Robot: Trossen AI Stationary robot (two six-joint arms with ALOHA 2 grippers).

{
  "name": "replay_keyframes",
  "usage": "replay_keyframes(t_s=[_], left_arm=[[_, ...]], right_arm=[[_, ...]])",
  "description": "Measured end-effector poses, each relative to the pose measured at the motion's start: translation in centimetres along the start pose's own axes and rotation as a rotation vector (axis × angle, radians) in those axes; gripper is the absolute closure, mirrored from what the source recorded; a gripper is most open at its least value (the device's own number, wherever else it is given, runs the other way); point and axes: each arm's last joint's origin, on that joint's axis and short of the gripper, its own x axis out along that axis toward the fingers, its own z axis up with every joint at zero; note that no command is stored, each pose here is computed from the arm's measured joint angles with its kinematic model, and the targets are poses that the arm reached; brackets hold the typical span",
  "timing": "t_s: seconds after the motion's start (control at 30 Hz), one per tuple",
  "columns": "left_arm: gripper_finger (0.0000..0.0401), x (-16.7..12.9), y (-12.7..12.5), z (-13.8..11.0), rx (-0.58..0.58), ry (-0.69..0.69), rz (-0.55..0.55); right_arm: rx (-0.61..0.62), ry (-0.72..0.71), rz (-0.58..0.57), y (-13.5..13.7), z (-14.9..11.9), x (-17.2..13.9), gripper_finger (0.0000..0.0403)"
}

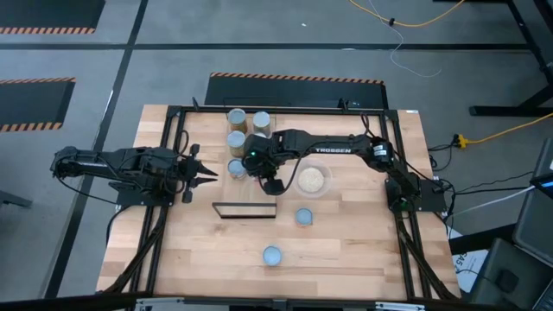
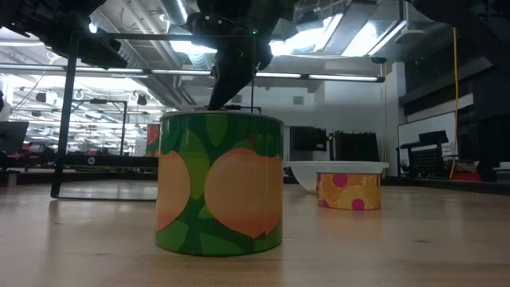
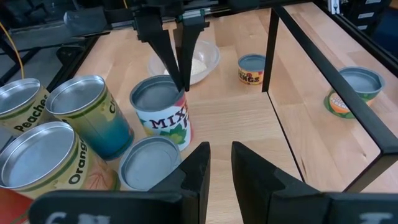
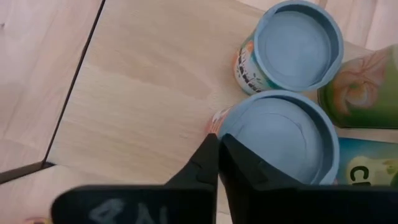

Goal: Pick and place cans onto a shelf
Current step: Put the small canned mixed fruit can on the shelf

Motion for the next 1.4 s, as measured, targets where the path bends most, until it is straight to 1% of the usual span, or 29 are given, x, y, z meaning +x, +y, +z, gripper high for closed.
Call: replay_keyframes(t_s=[0.1, 0.27, 0.4, 0.6, 0.73, 0.9, 1.0, 1.13, 1.4], left_arm=[[0.0343, 0.0, 0.0, 0.0, 0.0, 0.0, 0.0], [0.0343, 0.0, 0.0, 0.0, 0.0, 0.0, 0.0], [0.0343, 0.0, 0.0, 0.0, 0.0, 0.0, 0.0], [0.0343, 0.0, 0.0, 0.0, 0.0, 0.0, 0.0], [0.0343, 0.0, 0.0, 0.0, 0.0, -0.001, 0.0], [0.0343, 0.0, 0.0, 0.0, 0.0, 0.0, 0.0], [0.0343, 0.0, 0.0, 0.0, 0.0, 0.0, 0.0], [0.0343, 0.0, 0.0, 0.0, 0.0, 0.0, 0.0], [0.0343, 0.0, 0.0, 0.0, 0.0, 0.0, 0.0]], right_arm=[[-0.036, 0.016, 0.007, 0.0, -0.2, -0.1, 0.0387], [-0.119, 0.043, 0.021, 0.1, -0.5, -0.2, 0.0397], [-0.171, 0.051, 0.027, 0.1, -0.6, -0.2, 0.0392], [-0.215, 0.066, 0.035, 0.2, -0.7, -0.5, 0.0395], [-0.217, 0.08, 0.038, 0.2, -0.6, -1.3, 0.0394], [-0.227, 0.034, 0.033, 0.0, 0.0, -2.2, 0.0395], [-0.244, 0.019, 0.063, 0.0, 0.0, -2.2, 0.0394], [-0.234, -0.016, 0.124, -0.4, -0.2, -2.3, 0.0392], [-0.207, -0.024, 0.126, -1.7, -0.7, -2.1, 0.0392]])
